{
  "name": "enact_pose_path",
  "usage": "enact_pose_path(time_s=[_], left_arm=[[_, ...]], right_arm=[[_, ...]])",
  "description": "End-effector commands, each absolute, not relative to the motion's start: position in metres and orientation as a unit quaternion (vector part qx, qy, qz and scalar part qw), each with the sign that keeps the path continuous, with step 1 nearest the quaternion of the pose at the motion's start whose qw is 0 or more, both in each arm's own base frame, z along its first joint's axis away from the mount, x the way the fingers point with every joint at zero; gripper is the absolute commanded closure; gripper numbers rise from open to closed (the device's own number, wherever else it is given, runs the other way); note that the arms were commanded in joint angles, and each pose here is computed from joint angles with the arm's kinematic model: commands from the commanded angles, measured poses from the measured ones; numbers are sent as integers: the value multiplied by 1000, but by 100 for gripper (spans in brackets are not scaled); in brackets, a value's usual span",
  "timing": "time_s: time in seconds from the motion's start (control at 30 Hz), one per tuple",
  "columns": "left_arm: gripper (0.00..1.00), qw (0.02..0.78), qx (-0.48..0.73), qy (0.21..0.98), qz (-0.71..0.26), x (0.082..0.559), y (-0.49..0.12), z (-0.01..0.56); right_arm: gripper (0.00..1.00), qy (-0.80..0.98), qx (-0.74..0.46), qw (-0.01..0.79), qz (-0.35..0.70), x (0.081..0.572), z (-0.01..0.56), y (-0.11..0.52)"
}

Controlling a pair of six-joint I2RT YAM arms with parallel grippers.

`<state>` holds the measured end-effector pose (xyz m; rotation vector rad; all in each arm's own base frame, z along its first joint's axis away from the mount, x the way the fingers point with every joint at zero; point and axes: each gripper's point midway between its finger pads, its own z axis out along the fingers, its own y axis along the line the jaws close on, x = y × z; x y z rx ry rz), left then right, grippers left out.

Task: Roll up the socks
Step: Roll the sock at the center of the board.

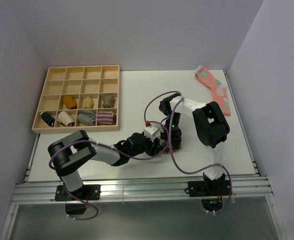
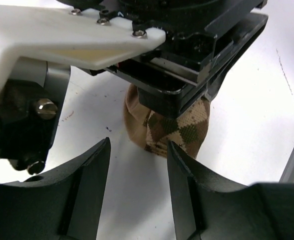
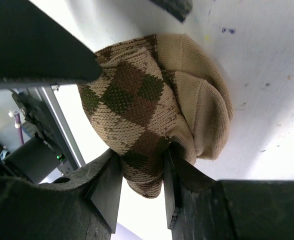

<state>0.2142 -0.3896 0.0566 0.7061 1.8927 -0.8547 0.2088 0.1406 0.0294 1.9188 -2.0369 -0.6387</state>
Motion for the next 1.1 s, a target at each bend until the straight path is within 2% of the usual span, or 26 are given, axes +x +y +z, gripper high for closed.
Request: enact_pose_path(time_s=[0.0, 0.33, 0.67, 1.07], left_arm=[[46, 459, 316, 728, -399, 206, -416, 92], [45, 472, 339, 706, -405, 200, -433, 118], [45, 467, 346, 701, -413, 189, -444, 115], [47, 466, 299, 730, -402, 172, -412, 92]], right_arm=[[70, -677, 693, 156, -192, 212, 5, 133], [71, -679, 692, 155, -191, 212, 5, 134], [71, -681, 689, 157, -192, 212, 5, 136], [71, -689, 682, 150, -192, 213, 5, 138]])
